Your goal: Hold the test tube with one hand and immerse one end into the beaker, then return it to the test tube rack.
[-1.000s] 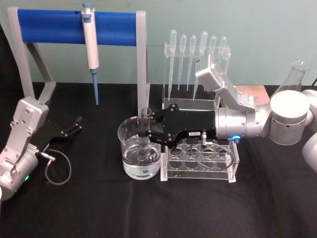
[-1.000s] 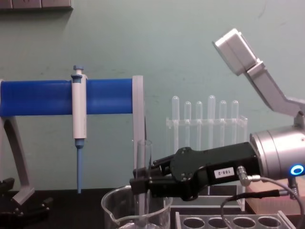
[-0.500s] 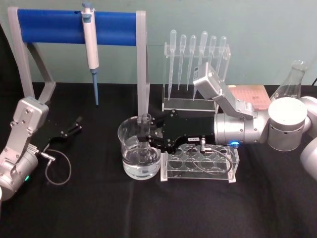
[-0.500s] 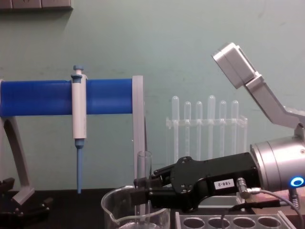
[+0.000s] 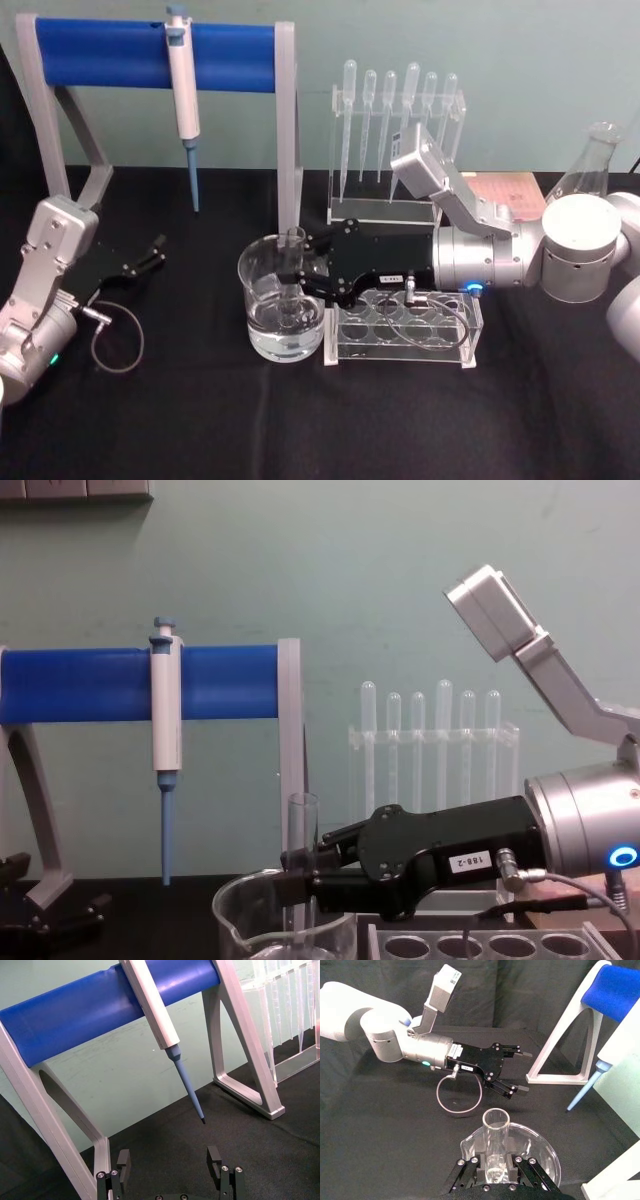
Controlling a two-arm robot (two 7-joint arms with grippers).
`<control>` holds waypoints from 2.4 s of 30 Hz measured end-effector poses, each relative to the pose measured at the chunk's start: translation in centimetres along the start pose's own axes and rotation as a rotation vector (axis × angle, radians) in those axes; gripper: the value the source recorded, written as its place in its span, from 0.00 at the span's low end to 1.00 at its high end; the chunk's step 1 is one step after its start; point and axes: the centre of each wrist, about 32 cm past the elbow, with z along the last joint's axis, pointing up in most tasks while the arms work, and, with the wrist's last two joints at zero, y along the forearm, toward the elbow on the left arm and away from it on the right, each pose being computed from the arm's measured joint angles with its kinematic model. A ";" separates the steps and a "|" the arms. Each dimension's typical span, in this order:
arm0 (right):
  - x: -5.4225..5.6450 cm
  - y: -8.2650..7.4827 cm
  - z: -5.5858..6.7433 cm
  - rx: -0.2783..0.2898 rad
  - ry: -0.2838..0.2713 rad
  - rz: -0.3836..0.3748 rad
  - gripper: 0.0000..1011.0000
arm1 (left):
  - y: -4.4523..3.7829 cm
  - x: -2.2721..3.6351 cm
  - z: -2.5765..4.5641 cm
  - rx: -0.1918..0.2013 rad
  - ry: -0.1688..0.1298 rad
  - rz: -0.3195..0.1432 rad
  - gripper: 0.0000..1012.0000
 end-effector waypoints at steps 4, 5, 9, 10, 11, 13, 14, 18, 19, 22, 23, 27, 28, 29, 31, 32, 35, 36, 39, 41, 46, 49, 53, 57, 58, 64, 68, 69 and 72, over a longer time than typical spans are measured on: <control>0.0 0.0 0.0 0.000 0.000 0.000 0.23 | 0.00 0.00 0.00 0.000 0.000 0.000 0.99; 0.0 0.0 0.0 0.000 0.000 0.000 0.23 | 0.00 0.00 0.00 0.000 0.000 0.000 0.99; 0.0 0.0 0.1 0.000 0.000 0.001 0.23 | 0.00 0.00 0.00 0.000 0.000 0.000 0.99; 0.0 0.0 0.1 0.000 0.000 0.001 0.23 | 0.00 0.00 0.00 0.000 0.000 0.000 0.99; 0.0 0.0 0.1 0.000 0.000 0.001 0.23 | 0.00 0.00 0.00 0.000 0.000 0.000 0.99; 0.0 0.0 0.1 0.000 0.000 0.001 0.23 | 0.00 0.00 0.00 0.000 0.000 0.000 0.99; 0.0 0.0 0.1 0.000 0.000 0.001 0.23 | 0.00 0.00 0.00 0.000 0.000 0.000 0.99; 0.0 0.0 0.1 0.000 0.000 0.001 0.23 | 0.00 0.00 0.00 0.000 0.000 0.000 0.99; 0.0 0.0 0.1 0.000 0.000 0.001 0.23 | 0.00 0.00 0.00 0.000 0.000 0.000 0.99; 0.0 0.0 0.1 0.000 0.000 0.001 0.23 | 0.00 0.00 0.00 0.000 0.000 0.000 0.99; 0.0 0.0 0.1 0.000 0.000 0.001 0.23 | 0.00 0.00 0.00 0.000 0.000 0.000 0.99; 0.0 0.0 0.1 0.000 0.000 0.002 0.23 | 0.00 0.00 0.00 0.000 0.000 0.000 0.99; 0.0 0.0 0.1 0.000 0.000 0.002 0.23 | 0.00 0.00 0.00 0.000 0.000 0.000 0.99; 0.0 0.0 0.1 0.000 0.000 0.002 0.23 | 0.00 0.00 0.00 0.000 0.000 0.000 0.99; 0.0 0.0 0.1 0.000 0.000 0.002 0.23 | 0.00 0.00 0.00 0.000 0.000 0.000 0.99; 0.0 0.0 0.1 0.000 0.000 0.002 0.23 | 0.00 0.00 0.00 0.000 0.000 0.000 0.99; 0.0 0.0 0.1 0.000 0.000 0.002 0.23 | 0.00 0.00 0.00 0.000 0.000 0.000 0.99; 0.0 0.0 0.1 0.000 0.000 0.002 0.23 | 0.00 0.00 0.00 0.000 0.000 0.000 0.99; 0.0 0.0 0.1 0.000 0.000 0.002 0.23 | 0.00 0.00 0.00 0.000 0.000 0.000 0.99; 0.0 0.0 0.1 0.000 0.000 0.002 0.23 | 0.00 0.00 0.00 0.000 0.000 0.000 0.99; 0.0 0.0 0.1 0.000 0.000 0.002 0.23 | 0.00 0.00 0.00 0.000 0.000 0.000 0.99; 0.0 0.0 0.1 0.000 0.000 0.002 0.23 | 0.00 0.00 0.00 0.000 0.000 0.000 0.99; 0.0 0.0 0.1 0.000 0.000 0.002 0.23 | 0.00 0.00 0.00 0.000 0.000 0.000 0.99; 0.0 0.0 0.1 0.000 0.000 0.002 0.23 | 0.00 0.00 0.00 0.000 0.000 0.000 0.99; 0.0 0.0 0.1 0.000 0.000 0.002 0.23 | 0.00 0.00 0.00 0.000 0.000 0.000 0.99; 0.0 0.0 0.1 0.000 0.000 0.002 0.23 | 0.00 0.00 0.00 0.000 0.000 0.000 0.99; 0.0 0.0 0.1 0.000 0.000 0.002 0.23 | 0.00 0.00 0.00 0.000 0.000 0.000 0.99; 0.0 0.0 0.1 0.000 0.000 0.002 0.23 | 0.00 0.00 0.00 0.000 0.000 0.000 0.99; 0.0 0.0 0.1 0.000 0.000 0.002 0.23 | 0.00 0.00 0.00 0.000 0.000 0.000 0.99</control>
